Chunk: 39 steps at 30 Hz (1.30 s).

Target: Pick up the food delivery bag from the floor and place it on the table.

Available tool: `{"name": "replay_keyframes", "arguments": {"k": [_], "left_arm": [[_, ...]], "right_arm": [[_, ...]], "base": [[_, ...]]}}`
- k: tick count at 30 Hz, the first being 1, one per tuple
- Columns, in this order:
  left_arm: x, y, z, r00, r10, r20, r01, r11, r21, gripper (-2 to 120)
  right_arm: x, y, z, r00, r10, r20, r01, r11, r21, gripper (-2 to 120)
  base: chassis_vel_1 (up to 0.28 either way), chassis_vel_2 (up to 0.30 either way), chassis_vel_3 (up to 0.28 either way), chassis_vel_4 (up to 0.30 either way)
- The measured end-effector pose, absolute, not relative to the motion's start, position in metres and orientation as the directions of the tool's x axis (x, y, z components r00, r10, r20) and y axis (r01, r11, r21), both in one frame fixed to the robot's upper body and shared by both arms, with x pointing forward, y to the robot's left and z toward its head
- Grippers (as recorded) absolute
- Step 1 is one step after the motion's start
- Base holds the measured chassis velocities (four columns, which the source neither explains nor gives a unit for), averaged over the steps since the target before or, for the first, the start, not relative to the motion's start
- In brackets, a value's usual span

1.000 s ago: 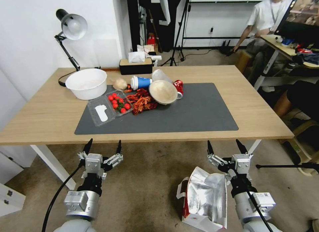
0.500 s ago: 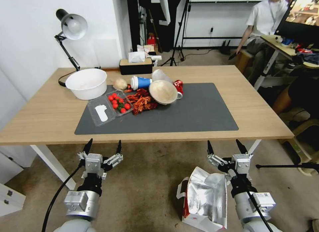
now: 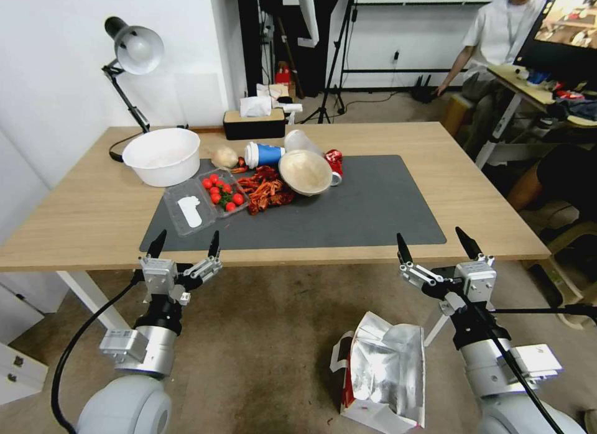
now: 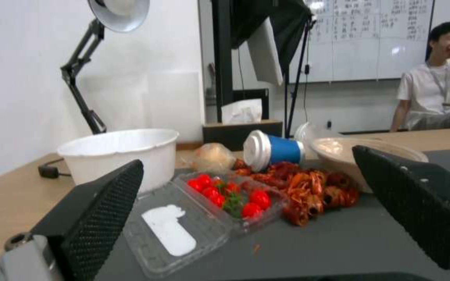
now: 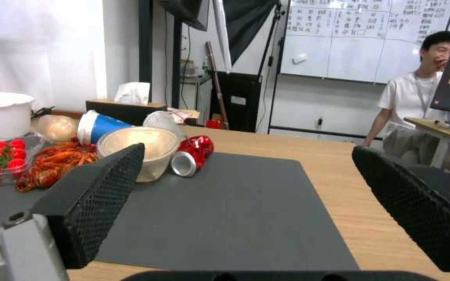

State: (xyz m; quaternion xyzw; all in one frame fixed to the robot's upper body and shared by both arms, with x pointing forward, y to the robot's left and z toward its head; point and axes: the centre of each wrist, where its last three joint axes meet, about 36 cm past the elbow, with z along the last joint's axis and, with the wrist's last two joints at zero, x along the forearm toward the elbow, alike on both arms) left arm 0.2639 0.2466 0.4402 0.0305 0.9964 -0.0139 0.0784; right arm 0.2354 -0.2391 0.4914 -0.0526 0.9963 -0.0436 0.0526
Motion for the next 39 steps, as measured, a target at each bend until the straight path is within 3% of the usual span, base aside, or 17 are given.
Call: {"name": "replay_keyframes", "arguments": {"k": [39], "left_arm": [[0.258, 0.246, 0.43, -0.989, 0.063, -0.137, 0.066, 0.998, -0.019, 100]], "right_arm": [[0.236, -0.238, 0.481, -0.994, -0.093, -0.063, -0.091, 0.995, -0.032, 100]], "base": [[0.0, 0.0, 0.0, 0.0]]}}
